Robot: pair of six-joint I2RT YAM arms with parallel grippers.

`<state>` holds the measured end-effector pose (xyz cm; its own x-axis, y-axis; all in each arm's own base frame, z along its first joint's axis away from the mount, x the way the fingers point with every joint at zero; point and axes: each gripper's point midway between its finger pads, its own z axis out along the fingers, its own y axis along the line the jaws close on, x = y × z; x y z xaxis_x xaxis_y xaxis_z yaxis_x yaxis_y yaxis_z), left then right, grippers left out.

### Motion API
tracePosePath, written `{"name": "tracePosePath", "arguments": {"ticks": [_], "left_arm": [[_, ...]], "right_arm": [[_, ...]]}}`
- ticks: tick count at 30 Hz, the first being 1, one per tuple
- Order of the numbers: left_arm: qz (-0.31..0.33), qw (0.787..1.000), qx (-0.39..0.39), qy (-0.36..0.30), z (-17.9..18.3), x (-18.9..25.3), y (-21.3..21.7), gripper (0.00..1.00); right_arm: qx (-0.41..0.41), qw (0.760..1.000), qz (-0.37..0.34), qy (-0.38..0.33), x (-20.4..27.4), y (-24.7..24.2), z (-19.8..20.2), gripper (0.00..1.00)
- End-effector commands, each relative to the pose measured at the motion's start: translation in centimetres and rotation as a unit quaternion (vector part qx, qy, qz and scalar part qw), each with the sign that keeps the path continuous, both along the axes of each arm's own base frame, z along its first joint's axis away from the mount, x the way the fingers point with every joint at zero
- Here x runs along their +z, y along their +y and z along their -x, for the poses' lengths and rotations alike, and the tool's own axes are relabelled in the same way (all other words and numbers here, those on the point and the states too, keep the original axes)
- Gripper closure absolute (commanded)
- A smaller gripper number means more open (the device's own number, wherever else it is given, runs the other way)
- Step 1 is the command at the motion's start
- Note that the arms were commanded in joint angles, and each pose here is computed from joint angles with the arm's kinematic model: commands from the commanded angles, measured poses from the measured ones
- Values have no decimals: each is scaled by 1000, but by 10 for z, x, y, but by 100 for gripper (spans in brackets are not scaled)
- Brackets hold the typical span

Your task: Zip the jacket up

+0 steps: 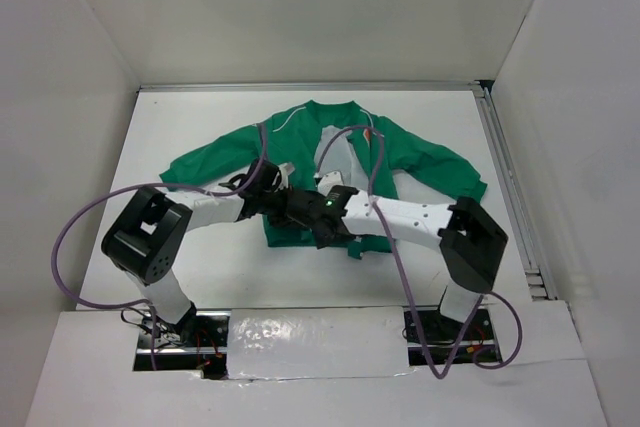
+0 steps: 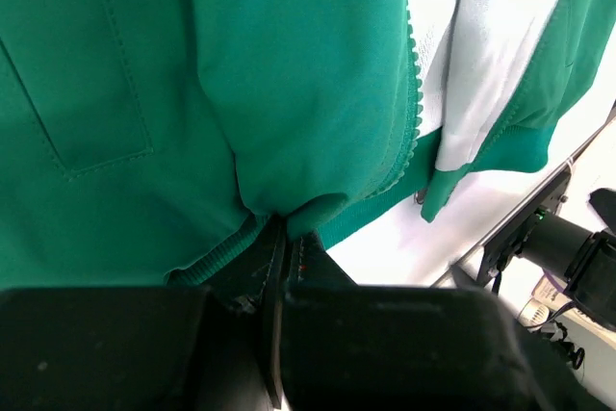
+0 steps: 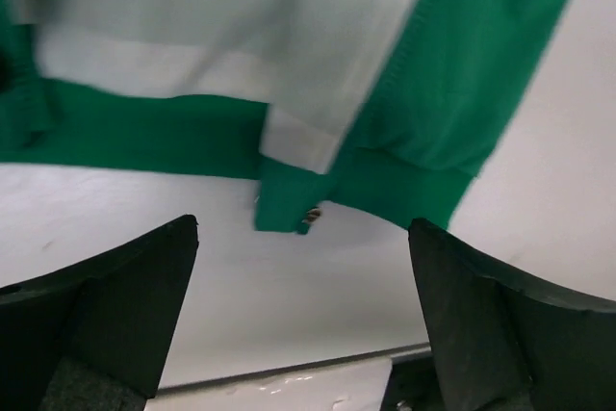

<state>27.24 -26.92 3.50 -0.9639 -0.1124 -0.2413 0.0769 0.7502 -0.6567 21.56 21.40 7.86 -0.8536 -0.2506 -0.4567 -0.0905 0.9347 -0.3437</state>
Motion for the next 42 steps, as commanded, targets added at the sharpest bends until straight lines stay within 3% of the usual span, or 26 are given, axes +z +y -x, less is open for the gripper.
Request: {"name": "tracePosePath", "arguments": {"ticks": [1, 2, 5, 7, 13, 20, 24, 25, 29, 31, 32, 33, 35, 37, 38, 41, 42], "left_arm": [[-7, 1000, 2, 4, 8, 0, 8, 100], [-5, 1000, 2, 1, 8, 1, 8, 100], [-2, 1000, -2, 8, 15, -2, 10, 100], [-1, 1000, -3, 12, 16, -2, 9, 100], [11, 1000, -12, 3, 14, -2, 4, 100], [8, 1000, -12, 2, 13, -2, 5, 100], [7, 1000, -15, 0, 14, -2, 5, 100], [6, 1000, -14, 1, 14, -2, 5, 100], [5, 1000, -12, 4, 15, -3, 5, 100], [2, 1000, -10, 3, 15, -4, 6, 100], [1, 1000, -9, 2, 14, -4, 6, 100], [0, 1000, -8, 0, 13, -3, 6, 100], [-5, 1000, -3, -2, 11, -2, 8, 100], [-5, 1000, -3, -6, 11, 1, 8, 100], [-6, 1000, -2, -8, 12, 0, 9, 100], [1, 1000, -5, -16, 13, 7, 9, 100], [3, 1000, -5, -15, 14, 7, 9, 100]], "right_arm": [[46, 990, -129, -44, 37, 30, -12, 3], [56, 978, -197, -41, 43, 47, -11, 3], [52, 941, -333, -36, 50, 39, -2, 6], [16, 921, -386, -55, 55, 30, -20, 8], [-41, 906, -415, -66, 35, -3, -60, 12], [-99, 921, -371, -66, 0, -25, -116, 18], [-95, 924, -364, -62, -8, -21, -132, 26], [-89, 925, -366, -56, -12, -17, -136, 30], [-71, 917, -391, -37, -11, -1, -141, 73], [-49, 911, -409, -29, -2, 7, -133, 81], [-46, 911, -409, -26, 0, 8, -129, 96], [-43, 911, -408, -32, 12, 6, -123, 100], [-69, 931, -358, -12, 8, -15, -101, 100], [-122, 947, -293, -47, 26, -48, -94, 100], [-173, 965, -189, -56, 26, -92, -75, 100], [-193, 971, -119, -79, 65, -105, -55, 100], [-155, 979, -114, -68, 66, -87, -49, 100]]}}
